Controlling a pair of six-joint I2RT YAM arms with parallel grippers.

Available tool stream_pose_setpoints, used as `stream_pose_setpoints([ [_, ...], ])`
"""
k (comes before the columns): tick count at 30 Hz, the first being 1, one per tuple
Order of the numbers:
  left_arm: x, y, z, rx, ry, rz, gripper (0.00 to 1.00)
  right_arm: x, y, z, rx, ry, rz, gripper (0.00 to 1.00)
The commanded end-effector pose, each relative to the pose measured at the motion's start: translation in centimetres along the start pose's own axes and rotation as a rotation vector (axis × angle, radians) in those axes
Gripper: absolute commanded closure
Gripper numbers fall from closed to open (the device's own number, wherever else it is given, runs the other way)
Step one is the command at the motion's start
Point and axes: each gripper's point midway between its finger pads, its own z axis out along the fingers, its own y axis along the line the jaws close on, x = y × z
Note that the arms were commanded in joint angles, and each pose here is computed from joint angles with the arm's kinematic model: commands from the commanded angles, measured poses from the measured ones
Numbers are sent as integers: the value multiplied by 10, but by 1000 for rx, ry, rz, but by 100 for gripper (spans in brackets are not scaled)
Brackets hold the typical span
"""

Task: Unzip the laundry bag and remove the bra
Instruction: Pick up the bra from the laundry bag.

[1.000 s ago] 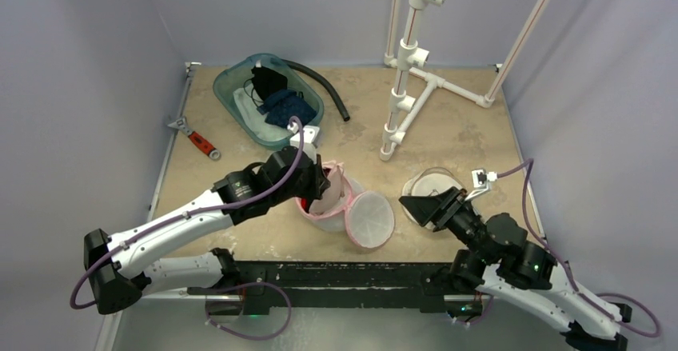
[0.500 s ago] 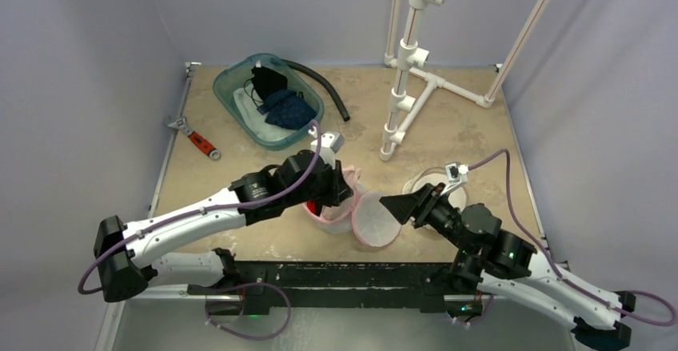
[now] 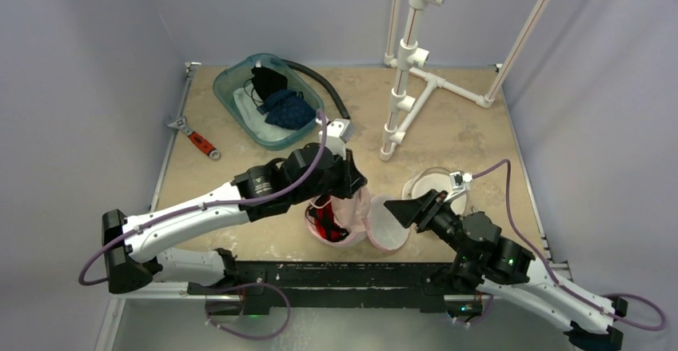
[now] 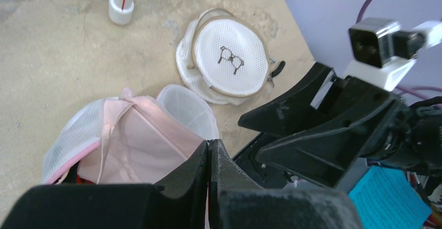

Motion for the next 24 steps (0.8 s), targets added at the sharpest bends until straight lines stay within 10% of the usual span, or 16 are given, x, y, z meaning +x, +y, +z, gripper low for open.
stream_pose_setpoints([
  [1,-44,-17,-24,24,-115,11,100,-8,5,-1,-16,-35,20,34],
  [24,-139,-38,-96,-15,-336,78,100,-32,61,-13,-203,-54,-98,34],
])
